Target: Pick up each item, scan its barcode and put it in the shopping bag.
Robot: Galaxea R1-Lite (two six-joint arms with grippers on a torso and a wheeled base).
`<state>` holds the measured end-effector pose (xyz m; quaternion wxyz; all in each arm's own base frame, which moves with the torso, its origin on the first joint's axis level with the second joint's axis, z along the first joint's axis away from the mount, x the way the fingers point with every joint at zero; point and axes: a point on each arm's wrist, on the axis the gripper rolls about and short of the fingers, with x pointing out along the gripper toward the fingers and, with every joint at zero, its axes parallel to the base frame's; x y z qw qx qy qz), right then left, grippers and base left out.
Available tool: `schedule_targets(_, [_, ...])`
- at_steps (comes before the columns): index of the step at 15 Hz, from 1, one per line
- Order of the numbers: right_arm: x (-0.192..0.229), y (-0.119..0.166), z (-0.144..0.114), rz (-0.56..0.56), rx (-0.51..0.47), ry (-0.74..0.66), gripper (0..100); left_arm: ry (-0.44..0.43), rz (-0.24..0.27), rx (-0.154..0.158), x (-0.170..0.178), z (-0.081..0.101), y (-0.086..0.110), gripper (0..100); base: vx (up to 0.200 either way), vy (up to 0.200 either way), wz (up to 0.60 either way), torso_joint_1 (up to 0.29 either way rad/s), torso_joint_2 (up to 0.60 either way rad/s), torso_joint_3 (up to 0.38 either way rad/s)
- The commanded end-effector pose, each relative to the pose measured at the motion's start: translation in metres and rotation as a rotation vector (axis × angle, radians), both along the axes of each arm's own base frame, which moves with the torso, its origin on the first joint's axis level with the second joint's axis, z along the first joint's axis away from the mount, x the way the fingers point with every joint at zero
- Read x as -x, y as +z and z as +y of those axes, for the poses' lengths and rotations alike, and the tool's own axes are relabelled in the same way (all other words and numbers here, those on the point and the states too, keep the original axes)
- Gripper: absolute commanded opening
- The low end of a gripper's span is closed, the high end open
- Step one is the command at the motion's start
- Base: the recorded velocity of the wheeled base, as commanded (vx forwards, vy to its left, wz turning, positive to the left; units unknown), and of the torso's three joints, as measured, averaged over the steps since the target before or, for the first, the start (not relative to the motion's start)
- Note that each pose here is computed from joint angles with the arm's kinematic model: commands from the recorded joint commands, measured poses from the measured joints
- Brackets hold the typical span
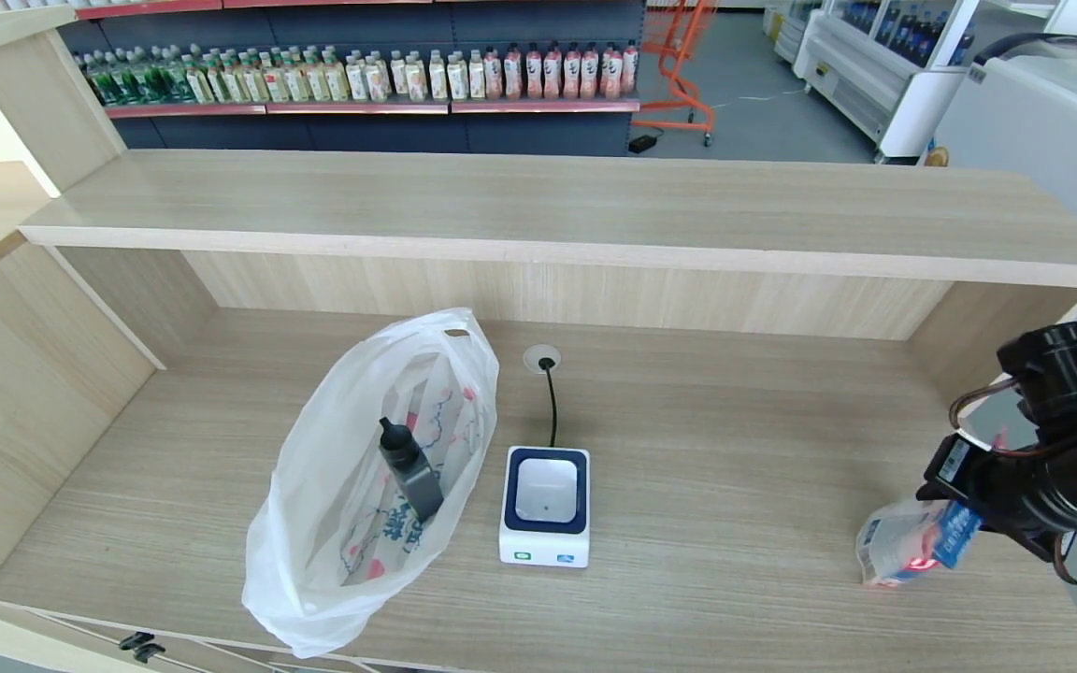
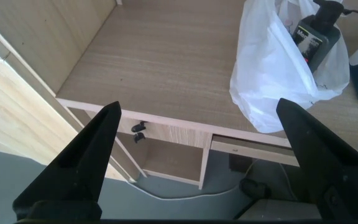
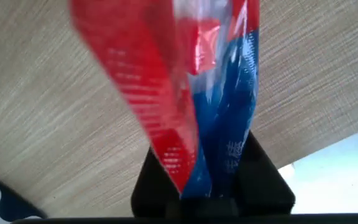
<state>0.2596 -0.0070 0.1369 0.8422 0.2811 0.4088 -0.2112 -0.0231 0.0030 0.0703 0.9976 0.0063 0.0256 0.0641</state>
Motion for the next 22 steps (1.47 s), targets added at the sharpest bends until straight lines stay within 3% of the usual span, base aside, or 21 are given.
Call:
schedule_targets(1, [-0.012,-0.020,0.010,0.066,0.045,0.027,0,0.000,0.001,0.000,0.000,0.000,0.000,100,0.000,0.000,0.00,0.000,0.00,0.000])
schedule_targets(4, [-0.010,-0.006,0.012,-0.018,0.144,0.112,0,0.000,0.001,0.000,0.000,0.000,0.000,100,0.000,0.000,0.00,0.000,0.00,0.000])
schedule_targets(9, [0.027,0.070,0.002,-0.309,0.167,0.449,0,0.000,0.001,0.000,0.000,0.000,0.000,100,0.000,0.000,0.00,0.000,0.00,0.000])
schedule_targets(14, [0.080,0.124,0.015,-0.659,-0.278,1.029,0,0.000,0.001,0.000,0.000,0.000,0.000,100,0.000,0.000,0.00,0.000,0.00,0.000])
schedule_targets(17, [0.090,0.129,0.035,-0.682,-0.398,1.222,0,0.000,0.001,0.000,0.000,0.000,0.000,100,0.000,0.000,0.00,0.000,0.00,0.000])
schedule_targets(20, [0.097,0.134,0.046,-0.642,-0.542,1.281,0,0.000,0.001,0.000,0.000,0.000,0.000,100,0.000,0.000,0.00,0.000,0.00,0.000])
schedule_targets(22, [0.098,0.134,0.049,-0.630,-0.576,1.294,0,0.000,0.001,0.000,0.000,0.000,0.000,100,0.000,0.000,0.00,0.000,0.00,0.000])
